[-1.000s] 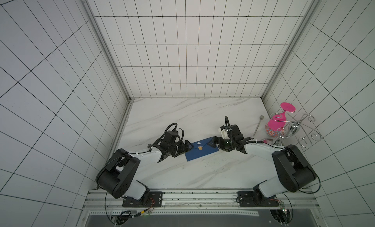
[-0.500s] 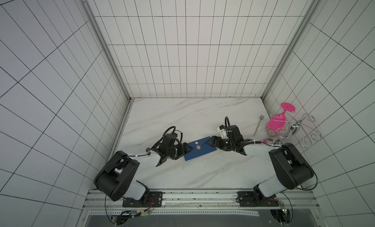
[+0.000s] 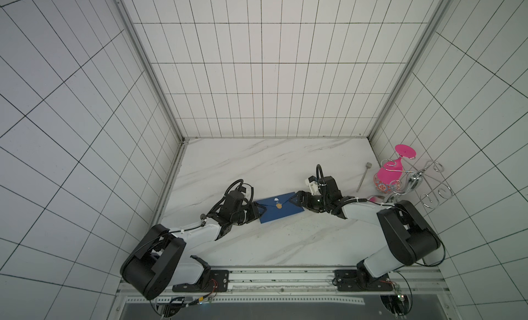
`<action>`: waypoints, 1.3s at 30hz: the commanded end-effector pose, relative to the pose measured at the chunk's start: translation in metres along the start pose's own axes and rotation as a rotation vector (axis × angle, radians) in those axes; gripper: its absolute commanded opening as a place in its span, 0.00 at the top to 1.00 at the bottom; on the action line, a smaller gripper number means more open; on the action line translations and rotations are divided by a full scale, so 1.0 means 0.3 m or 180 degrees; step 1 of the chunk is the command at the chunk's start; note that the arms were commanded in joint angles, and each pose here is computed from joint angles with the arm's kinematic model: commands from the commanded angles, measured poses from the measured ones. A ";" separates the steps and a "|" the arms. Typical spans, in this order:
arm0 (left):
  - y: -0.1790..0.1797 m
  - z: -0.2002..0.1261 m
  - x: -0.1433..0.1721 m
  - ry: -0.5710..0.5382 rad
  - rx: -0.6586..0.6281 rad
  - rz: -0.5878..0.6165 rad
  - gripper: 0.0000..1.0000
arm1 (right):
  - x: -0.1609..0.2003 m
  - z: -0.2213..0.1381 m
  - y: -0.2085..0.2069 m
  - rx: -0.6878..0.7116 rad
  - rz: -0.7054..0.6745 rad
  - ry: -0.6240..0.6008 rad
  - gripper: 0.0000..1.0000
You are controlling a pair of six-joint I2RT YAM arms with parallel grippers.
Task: Open the envelope
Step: Pick up the envelope from the center of the board, then open the envelope flap on the envelope.
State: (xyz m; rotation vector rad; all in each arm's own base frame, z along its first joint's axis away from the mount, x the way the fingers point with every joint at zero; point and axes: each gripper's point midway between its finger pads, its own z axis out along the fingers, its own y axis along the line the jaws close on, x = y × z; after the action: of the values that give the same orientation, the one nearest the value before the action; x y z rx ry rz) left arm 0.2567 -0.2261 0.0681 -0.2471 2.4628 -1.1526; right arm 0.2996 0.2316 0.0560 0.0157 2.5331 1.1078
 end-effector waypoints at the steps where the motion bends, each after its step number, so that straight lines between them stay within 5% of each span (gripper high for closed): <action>1: -0.023 0.011 -0.022 -0.0095 0.0101 0.0016 0.59 | 0.111 0.026 -0.060 0.0168 0.0267 0.0314 0.02; 4: -0.027 0.020 -0.027 -0.0097 0.0118 0.0011 0.71 | 0.113 0.032 -0.047 0.0157 0.0243 0.0311 0.01; 10: -0.034 0.017 -0.035 -0.0122 0.0129 0.0046 0.78 | 0.122 0.042 -0.048 0.0174 0.0243 0.0323 0.02; 14: -0.044 0.006 -0.045 -0.0152 0.0098 0.0159 1.00 | 0.112 0.034 -0.048 0.0224 0.0210 0.0300 0.01; 23: -0.142 0.014 -0.113 -0.0053 0.0040 0.0747 1.00 | -0.056 -0.279 -0.032 0.1431 -0.0709 -0.0270 0.01; 26: -0.237 0.010 -0.120 0.0074 0.0312 0.0954 1.00 | -0.111 -0.381 0.036 0.1622 -0.1076 -0.0480 0.02; 31: -0.425 -0.033 -0.118 0.0363 0.0873 0.1204 1.00 | -0.189 -0.470 0.220 0.1581 -0.1528 -0.0713 0.01; 39: -0.560 -0.115 -0.136 0.0545 0.1036 0.1281 1.00 | -0.234 -0.443 0.509 0.1099 -0.2158 -0.0970 0.16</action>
State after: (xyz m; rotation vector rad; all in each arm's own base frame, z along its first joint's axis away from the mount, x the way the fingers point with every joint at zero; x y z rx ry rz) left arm 0.2892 -0.2956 0.2220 0.3847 2.2323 -1.3594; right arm 0.2955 0.2213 0.2591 -0.4274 2.2028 0.4147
